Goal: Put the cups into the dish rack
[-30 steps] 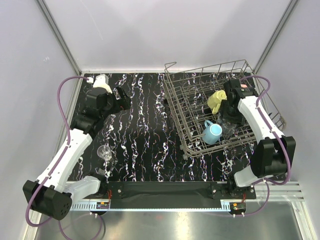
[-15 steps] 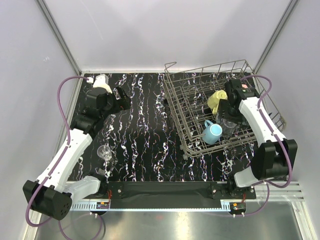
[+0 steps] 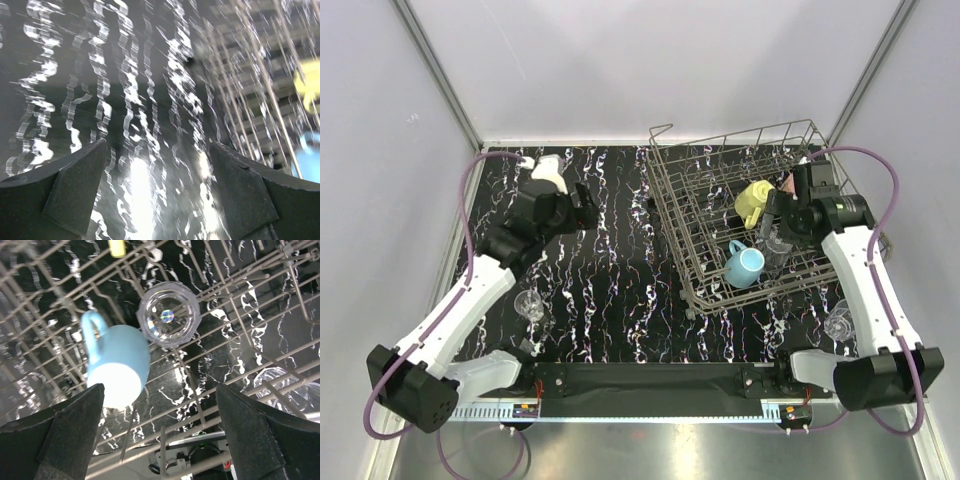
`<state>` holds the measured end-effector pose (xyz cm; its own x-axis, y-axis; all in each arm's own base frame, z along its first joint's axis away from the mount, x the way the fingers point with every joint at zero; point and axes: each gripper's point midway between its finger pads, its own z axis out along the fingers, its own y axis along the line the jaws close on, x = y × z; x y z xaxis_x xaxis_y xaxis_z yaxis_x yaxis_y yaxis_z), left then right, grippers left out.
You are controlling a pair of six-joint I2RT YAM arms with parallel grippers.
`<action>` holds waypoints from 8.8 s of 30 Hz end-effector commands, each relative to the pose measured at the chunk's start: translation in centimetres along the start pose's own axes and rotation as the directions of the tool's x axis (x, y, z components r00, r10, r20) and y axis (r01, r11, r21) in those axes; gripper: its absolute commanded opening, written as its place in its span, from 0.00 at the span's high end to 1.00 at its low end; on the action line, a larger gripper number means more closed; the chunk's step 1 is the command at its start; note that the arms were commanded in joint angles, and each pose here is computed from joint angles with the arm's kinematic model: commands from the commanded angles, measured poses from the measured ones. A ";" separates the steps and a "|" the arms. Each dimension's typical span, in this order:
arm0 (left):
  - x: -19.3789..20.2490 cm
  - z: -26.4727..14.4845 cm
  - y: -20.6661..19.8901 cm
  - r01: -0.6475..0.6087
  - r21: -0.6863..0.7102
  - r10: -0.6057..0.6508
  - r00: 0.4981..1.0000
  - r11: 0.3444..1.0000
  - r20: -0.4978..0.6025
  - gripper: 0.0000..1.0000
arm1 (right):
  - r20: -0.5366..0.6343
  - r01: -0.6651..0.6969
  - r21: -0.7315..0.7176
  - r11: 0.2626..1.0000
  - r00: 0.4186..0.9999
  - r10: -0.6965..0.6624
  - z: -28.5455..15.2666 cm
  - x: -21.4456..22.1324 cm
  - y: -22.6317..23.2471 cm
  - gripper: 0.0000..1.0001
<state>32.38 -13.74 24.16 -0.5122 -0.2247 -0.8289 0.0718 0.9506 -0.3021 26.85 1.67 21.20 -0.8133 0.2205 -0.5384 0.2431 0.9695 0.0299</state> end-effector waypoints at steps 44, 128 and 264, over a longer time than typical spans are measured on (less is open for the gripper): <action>18.8 -5.5 15.1 0.088 -0.750 -0.379 0.897 0.655 -0.226 0.46 | 0.273 0.098 -0.169 0.981 0.961 -0.049 -6.5 -1.3 2.3 0.00; -5.1 -13.4 -13.5 0.120 0.992 -0.293 0.950 0.025 -0.108 1.00 | 0.216 0.191 -0.976 0.107 0.924 0.317 -16.9 -1.3 28.8 0.17; -0.3 -0.8 -9.3 0.321 0.695 -0.219 0.947 0.643 -0.234 0.22 | -0.121 0.184 -0.264 0.947 0.968 -0.222 4.5 8.0 16.5 0.94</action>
<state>30.65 -22.25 26.10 -0.7342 -0.3607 -0.5752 0.4348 0.4008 -0.8064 26.10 18.41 13.66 -0.9137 -0.0021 -0.4064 -0.0633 0.9885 0.1374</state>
